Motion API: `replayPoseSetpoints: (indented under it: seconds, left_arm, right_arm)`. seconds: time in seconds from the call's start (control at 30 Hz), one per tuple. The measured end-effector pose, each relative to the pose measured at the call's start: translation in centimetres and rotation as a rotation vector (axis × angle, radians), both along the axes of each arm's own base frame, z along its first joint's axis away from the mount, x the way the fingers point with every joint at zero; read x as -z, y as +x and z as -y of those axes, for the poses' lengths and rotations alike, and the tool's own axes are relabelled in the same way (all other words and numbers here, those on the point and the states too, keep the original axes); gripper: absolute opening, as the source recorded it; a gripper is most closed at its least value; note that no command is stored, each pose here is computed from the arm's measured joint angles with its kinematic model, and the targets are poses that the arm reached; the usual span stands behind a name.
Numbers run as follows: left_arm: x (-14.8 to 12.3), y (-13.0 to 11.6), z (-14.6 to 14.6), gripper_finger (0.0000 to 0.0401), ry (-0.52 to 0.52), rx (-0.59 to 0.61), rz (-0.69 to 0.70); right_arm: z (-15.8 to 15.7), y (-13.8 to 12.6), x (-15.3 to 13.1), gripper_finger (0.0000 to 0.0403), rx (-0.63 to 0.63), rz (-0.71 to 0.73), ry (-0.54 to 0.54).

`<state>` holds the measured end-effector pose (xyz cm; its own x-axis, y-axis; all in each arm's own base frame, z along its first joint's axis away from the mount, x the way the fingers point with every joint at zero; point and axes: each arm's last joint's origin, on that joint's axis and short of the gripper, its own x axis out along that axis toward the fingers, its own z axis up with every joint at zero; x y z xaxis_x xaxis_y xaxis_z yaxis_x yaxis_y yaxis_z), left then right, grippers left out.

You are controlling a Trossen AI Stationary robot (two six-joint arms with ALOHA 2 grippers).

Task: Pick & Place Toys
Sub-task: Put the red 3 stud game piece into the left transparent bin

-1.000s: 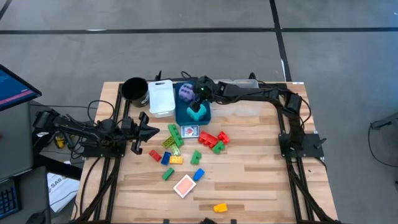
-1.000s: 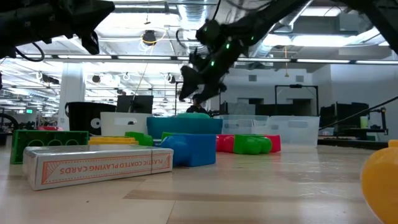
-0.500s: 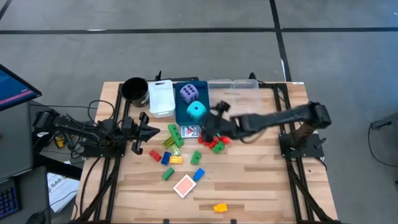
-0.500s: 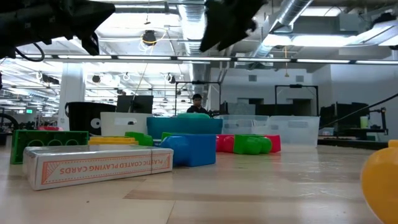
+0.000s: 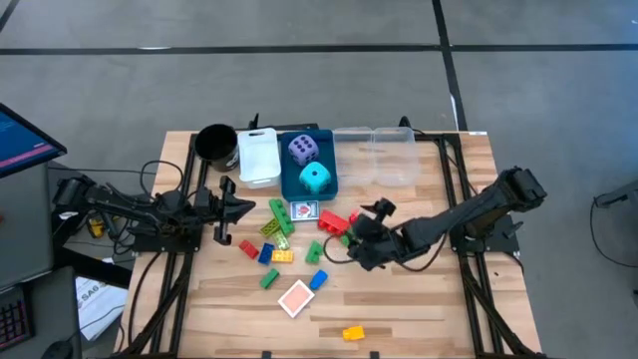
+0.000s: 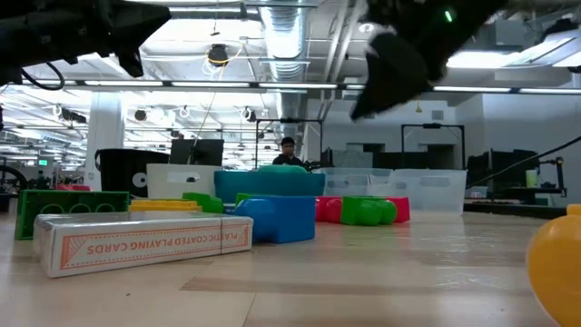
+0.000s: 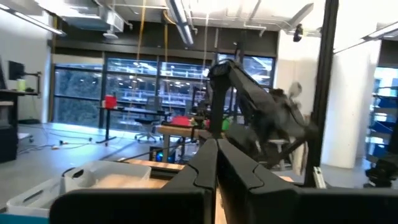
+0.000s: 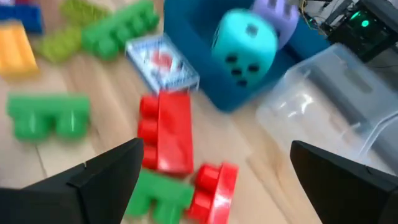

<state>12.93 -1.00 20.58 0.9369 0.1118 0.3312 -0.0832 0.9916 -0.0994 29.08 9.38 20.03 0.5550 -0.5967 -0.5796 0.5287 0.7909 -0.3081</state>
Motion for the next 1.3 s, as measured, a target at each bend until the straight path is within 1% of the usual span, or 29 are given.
replayPoseSetpoints:
  seconds: [0.1,0.17,0.27,0.33,0.4,0.47,0.53,0.67,0.83,0.93,1.07,1.23,1.3]
  left_arm:
    - [0.1,0.0,0.0,0.0003,-0.006,-0.005,-0.008]
    - [0.2,0.1,0.0,0.0003,-0.017,-0.001,-0.019]
    - [0.3,0.1,0.0,0.0003,-0.027,0.002,-0.03]
    - [0.3,0.2,0.0,0.0003,-0.027,0.002,-0.029]
    - [0.3,0.1,0.0,0.0003,-0.028,0.002,-0.024]
    - [0.2,0.1,0.0,0.0003,-0.029,0.002,-0.02]
    - [0.2,0.1,0.0,0.0003,-0.029,0.002,-0.019]
    - [0.2,0.1,0.0,0.0003,-0.03,0.001,-0.018]
    - [0.2,0.1,0.0,0.0003,-0.03,0.0,-0.018]
    - [0.2,0.1,0.0,0.0003,-0.034,0.001,-0.018]
    - [0.2,0.1,0.0,0.0003,-0.036,0.002,-0.018]
    - [0.3,0.2,0.0,0.0003,-0.035,0.002,-0.03]
    - [0.4,0.2,0.0,0.0003,-0.034,0.003,-0.039]
  right_arm:
    - [-0.2,-0.8,1.3,0.04,-0.025,-0.034,-0.011]
    - [-0.4,-1.1,1.7,0.04,-0.075,-0.072,-0.015]
    - [-0.9,-1.1,1.9,0.04,-0.186,-0.146,-0.027]
    - [-1.1,-0.8,1.8,0.04,-0.271,-0.168,-0.002]
    - [-1.1,-0.3,1.8,0.04,-0.344,-0.163,0.052]
    - [-0.8,0.4,1.6,0.04,-0.41,-0.145,0.108]
    - [-0.4,0.7,1.5,0.04,-0.457,-0.155,0.13]
    - [0.9,0.8,1.8,0.0395,-0.468,-0.22,0.144]
    - [2.9,0.4,2.4,0.0384,-0.452,-0.336,0.219]
    - [3.7,0.2,2.6,0.0377,-0.454,-0.385,0.229]
    - [4.3,0.5,2.5,0.0369,-0.452,-0.376,0.221]
    - [4.9,0.6,2.5,0.0358,-0.454,-0.374,0.255]
    - [4.9,0.6,2.6,0.0353,-0.476,-0.381,0.257]
